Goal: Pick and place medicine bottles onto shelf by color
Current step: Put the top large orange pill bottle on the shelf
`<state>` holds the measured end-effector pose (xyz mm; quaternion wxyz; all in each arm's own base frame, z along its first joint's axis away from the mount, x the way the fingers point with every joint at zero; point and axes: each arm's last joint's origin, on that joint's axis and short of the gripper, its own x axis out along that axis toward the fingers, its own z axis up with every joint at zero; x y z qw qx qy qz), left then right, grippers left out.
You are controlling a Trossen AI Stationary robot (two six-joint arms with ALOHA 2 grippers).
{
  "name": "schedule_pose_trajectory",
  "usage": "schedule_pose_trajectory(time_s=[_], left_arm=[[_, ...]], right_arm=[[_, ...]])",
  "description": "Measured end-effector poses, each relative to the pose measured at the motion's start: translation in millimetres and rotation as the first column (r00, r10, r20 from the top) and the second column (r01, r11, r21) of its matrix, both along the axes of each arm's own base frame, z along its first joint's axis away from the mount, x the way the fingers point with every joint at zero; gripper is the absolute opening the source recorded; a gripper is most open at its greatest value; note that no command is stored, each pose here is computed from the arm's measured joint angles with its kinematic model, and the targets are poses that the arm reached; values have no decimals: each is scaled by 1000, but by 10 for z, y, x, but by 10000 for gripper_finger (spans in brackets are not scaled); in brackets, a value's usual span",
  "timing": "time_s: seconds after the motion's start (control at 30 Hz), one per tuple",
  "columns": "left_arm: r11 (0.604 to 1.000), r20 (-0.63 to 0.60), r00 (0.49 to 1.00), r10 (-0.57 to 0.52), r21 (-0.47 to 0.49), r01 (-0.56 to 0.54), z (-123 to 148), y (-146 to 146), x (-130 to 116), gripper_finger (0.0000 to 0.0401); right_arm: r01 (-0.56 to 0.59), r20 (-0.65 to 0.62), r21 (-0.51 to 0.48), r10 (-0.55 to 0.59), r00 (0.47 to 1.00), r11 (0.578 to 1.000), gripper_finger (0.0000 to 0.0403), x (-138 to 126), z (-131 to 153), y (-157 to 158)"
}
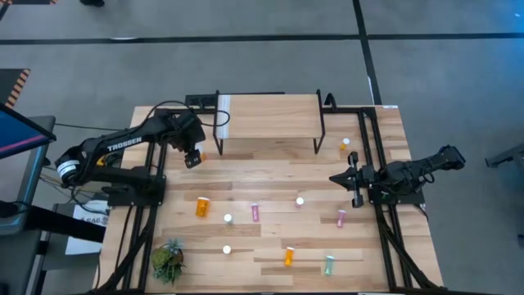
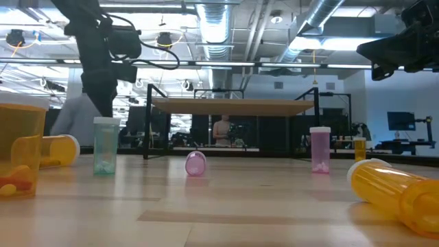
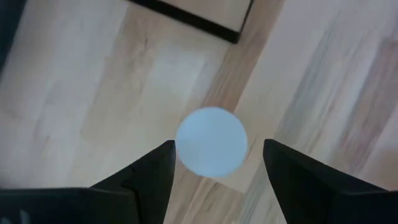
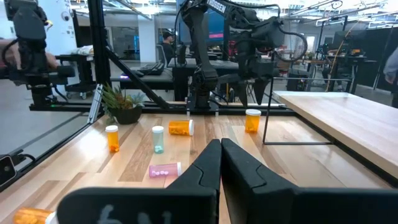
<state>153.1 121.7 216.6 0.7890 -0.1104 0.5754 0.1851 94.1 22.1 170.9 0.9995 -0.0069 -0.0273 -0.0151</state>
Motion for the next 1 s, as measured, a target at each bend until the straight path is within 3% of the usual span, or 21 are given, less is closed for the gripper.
schedule_pose_trajectory(time_s=[0.33,1.0], left_arm=[[999,58,998,-19,39,17,6,102,-10,232],[1000,58,998,4,2,-4,-249,62,-72,232]], right_arm=[[0,0,0,0,1000,1000,33,0,0,0],[0,-1,0,0,1000,1000,33,0,-1,0]])
